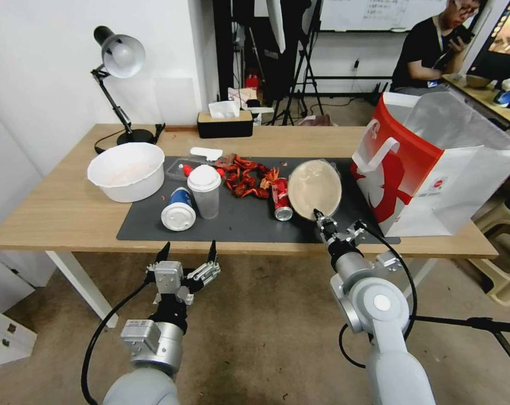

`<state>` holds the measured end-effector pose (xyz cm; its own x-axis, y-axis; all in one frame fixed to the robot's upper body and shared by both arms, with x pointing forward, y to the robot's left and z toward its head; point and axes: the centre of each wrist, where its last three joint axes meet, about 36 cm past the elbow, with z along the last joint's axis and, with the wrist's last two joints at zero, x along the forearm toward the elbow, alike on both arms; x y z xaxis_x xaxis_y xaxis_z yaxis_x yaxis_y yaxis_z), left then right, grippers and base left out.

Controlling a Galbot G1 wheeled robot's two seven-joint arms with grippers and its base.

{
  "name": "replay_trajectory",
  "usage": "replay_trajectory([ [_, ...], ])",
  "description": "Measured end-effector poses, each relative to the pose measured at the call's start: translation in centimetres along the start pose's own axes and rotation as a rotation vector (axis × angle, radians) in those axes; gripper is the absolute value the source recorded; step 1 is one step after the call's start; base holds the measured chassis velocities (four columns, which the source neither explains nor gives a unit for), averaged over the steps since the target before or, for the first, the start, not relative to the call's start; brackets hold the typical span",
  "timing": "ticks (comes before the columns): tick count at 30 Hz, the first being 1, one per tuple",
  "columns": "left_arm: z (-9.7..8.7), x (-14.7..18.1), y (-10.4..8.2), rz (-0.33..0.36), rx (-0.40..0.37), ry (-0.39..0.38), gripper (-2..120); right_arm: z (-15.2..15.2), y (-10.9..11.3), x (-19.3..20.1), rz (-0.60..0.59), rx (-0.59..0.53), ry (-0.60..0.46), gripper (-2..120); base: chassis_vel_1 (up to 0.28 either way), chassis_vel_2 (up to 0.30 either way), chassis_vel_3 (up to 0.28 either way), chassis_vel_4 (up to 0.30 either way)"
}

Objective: Pick up the trash from the table and place it into the takeout bag.

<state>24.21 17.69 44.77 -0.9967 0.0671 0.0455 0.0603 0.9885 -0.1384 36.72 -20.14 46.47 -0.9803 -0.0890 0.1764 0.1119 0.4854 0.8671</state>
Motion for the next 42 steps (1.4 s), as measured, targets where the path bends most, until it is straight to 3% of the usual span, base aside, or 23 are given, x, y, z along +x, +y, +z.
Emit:
replay_trajectory([
  [3,0.0,0.1,-0.1,-0.003,0.003,0.000,100,-1.3,0.6,1.9,-0.083,0.240,-0.080,0,0.000,0.000,0.000,0.000],
  [4,0.0,0.1,-0.1,-0.003,0.003,0.000,100,-1.3,0.6,1.9,-0.083,0.240,-0.080,0,0.000,0.000,0.000,0.000],
  [6,0.0,0.1,-0.1,-0.007,0.005,0.000,100,-2.9,0.8,3.1,-0.136,0.491,-0.142,0,0.000,0.000,0.000,0.000],
  [7,0.0,0.1,-0.1,-0.007,0.005,0.000,100,-2.9,0.8,3.1,-0.136,0.491,-0.142,0,0.000,0.000,0.000,0.000],
  [8,0.1,0.2,-0.1,-0.007,0.006,0.000,100,-3.4,0.7,3.4,-0.151,0.569,-0.161,0,0.000,0.000,0.000,0.000],
  [11,0.0,0.3,-0.1,-0.013,0.010,0.002,100,-6.9,1.3,4.8,-0.231,0.884,-0.282,0,0.000,0.000,0.000,0.000],
  [14,0.0,0.4,-0.2,-0.017,0.009,0.001,100,-9.2,2.5,5.6,-0.258,0.972,-0.365,0,0.000,0.000,0.000,0.000],
  [15,0.0,0.4,-0.2,-0.017,0.009,0.001,100,-9.2,2.5,5.6,-0.258,0.972,-0.365,0,0.000,0.000,0.000,0.000],
  [18,0.0,0.6,-0.4,-0.021,0.010,0.002,100,-13.8,4.6,6.8,-0.207,1.060,-0.538,0,0.000,0.000,0.000,0.000],
  [22,0.0,0.6,-0.4,-0.021,0.011,0.001,100,-16.3,5.4,7.4,-0.129,1.095,-0.603,0,0.000,0.000,0.000,0.000],
  [23,0.0,0.6,-0.4,-0.020,0.011,0.001,100,-18.2,5.7,7.5,-0.053,1.116,-0.625,0,0.000,0.000,0.000,0.000],
  [27,0.1,0.5,-0.4,-0.016,0.010,0.004,100,-20.5,5.5,6.8,0.067,1.134,-0.600,0,0.000,0.000,0.000,0.000],
  [32,0.3,0.5,-0.5,-0.011,0.013,0.010,100,-21.6,5.1,6.0,0.117,1.129,-0.555,0,0.000,0.000,0.000,0.000],
  [34,0.5,0.4,-0.5,-0.008,0.012,0.013,100,-22.1,4.5,5.3,0.116,1.116,-0.501,8,0.000,0.000,0.000,0.000],
  [42,0.6,0.4,-0.5,-0.011,0.013,0.015,100,-22.5,3.8,4.2,0.081,1.104,-0.469,35,0.000,0.000,0.000,0.000],
])
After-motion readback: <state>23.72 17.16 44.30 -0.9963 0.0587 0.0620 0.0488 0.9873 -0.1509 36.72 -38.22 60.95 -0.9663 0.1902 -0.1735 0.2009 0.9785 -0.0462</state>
